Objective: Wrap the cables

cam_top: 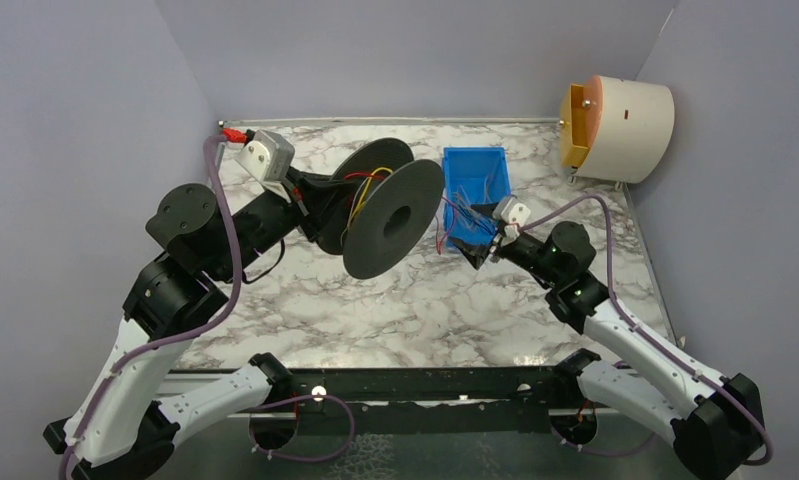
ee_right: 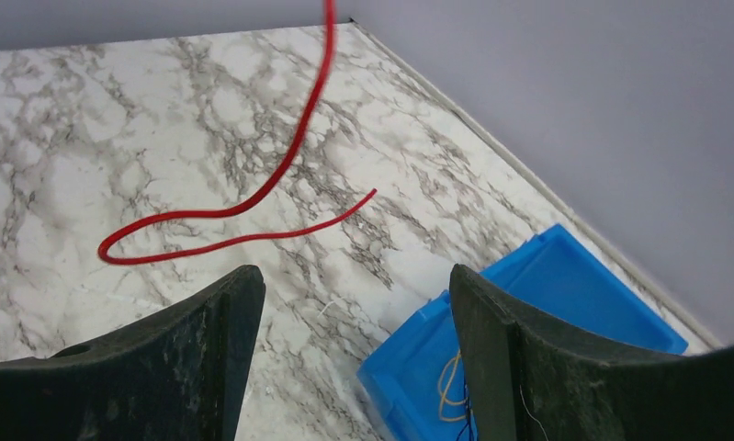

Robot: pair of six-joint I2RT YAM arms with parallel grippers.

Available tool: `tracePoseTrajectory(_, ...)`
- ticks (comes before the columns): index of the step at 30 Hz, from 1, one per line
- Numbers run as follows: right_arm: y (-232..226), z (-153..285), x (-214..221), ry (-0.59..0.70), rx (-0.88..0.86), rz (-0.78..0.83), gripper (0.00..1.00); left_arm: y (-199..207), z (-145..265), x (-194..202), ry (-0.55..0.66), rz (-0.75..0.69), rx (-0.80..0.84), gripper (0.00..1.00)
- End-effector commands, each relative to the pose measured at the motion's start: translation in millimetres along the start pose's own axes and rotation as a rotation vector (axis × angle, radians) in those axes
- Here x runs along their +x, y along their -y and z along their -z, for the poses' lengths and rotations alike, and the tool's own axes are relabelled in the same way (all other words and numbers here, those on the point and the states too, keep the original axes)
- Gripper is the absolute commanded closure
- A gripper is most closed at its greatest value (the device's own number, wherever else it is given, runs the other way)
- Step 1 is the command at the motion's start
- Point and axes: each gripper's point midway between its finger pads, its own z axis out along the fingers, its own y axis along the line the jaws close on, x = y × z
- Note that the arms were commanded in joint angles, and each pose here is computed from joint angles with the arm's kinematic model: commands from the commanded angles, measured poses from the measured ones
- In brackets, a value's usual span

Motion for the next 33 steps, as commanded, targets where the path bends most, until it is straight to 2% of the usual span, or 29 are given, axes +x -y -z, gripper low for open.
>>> tracePoseTrajectory(1, -25, 5, -14, 0.095, -0.172, 0.225, 0.22, 9, 18, -53, 0.157, -0.007, 0.017, 1.00)
tracePoseTrajectory(10, -57, 8, -12, 0.119, -0.416, 0.391, 0.25, 20, 23, -56, 0.140, 0.002, 0.067, 1.00)
tracePoseTrajectory(18, -54, 1, -25, 0.174, -0.410, 0.473, 0.29, 30, 23, -60, 0.137, 0.018, 0.119, 1.00)
tracePoseTrajectory(28, -50, -18, -37, 0.235, -0.377, 0.487, 0.33, 36, 20, -62, 0.132, 0.030, 0.150, 1.00)
tracePoseTrajectory(33, -54, -27, -31, 0.228, -0.390, 0.466, 0.39, 38, 18, -62, 0.127, 0.033, 0.159, 1.00)
